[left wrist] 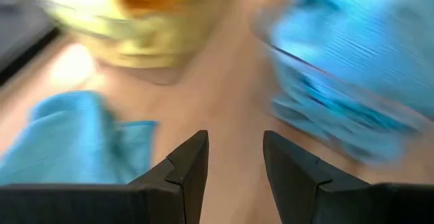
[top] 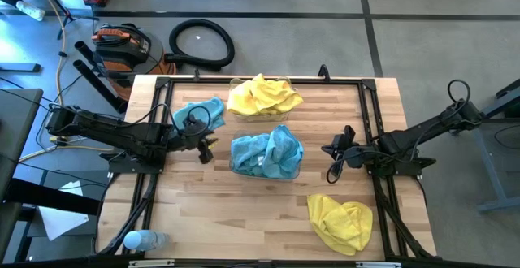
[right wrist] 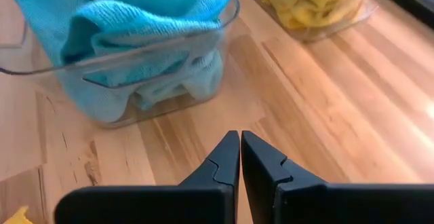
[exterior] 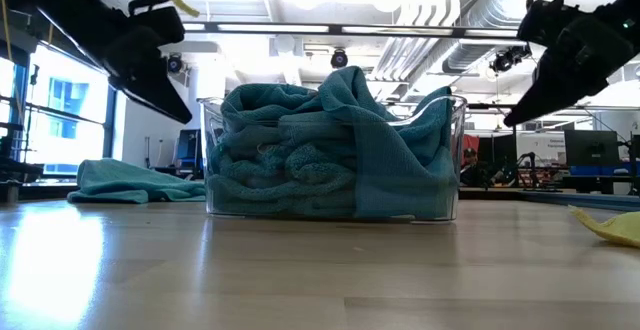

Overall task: Sort microfiber towel by color & place in baskets
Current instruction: Put the blue microfiber towel into the bottom transparent bin

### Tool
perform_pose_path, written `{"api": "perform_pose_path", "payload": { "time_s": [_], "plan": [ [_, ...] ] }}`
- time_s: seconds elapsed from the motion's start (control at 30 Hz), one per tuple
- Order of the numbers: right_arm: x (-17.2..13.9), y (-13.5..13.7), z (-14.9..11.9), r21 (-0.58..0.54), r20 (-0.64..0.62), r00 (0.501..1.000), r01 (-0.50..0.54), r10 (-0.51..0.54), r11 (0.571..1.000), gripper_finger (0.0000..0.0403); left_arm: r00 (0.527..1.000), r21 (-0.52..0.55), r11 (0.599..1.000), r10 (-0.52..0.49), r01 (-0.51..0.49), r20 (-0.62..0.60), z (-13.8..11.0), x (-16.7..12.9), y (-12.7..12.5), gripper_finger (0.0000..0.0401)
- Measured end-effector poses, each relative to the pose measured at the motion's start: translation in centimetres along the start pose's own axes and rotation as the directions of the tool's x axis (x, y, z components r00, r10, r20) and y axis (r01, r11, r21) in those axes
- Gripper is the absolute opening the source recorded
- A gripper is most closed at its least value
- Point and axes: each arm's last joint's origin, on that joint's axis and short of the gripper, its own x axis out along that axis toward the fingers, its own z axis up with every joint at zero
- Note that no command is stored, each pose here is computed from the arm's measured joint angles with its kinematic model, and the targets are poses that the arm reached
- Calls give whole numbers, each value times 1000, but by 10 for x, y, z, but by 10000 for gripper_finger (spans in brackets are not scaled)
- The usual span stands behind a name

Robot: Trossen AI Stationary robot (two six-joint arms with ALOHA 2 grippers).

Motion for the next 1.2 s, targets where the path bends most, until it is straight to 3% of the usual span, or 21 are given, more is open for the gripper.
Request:
{"api": "perform_pose_path", "payload": {
  "time_s": [0.17, 0.37, 0.7, 0.93, 1.2],
  "plan": [
    [-1, -2, 0, -71, 8, 999, 32, -31, 997, 11, 989, -179, 973, 149, -145, 11, 4, 6, 17, 131],
    [-4, -6, -3, -146, 11, 1000, 0, 2, 989, 2, 989, -311, 939, 129, -145, -71, 8, 17, 50, 131],
    [-12, -14, 2, -122, 69, 998, -4, 13, 993, 1, 926, -334, 875, 272, -352, -264, 13, 20, 94, 131],
    [-12, -14, 1, -128, 61, 998, 0, 8, 992, 0, 835, -330, 818, 293, -471, -465, -5, 39, 107, 131],
    [-12, -14, 1, -124, 62, 998, -1, 8, 992, 0, 732, -272, 800, 278, -535, -622, -25, 72, 113, 131]
  ]
}}
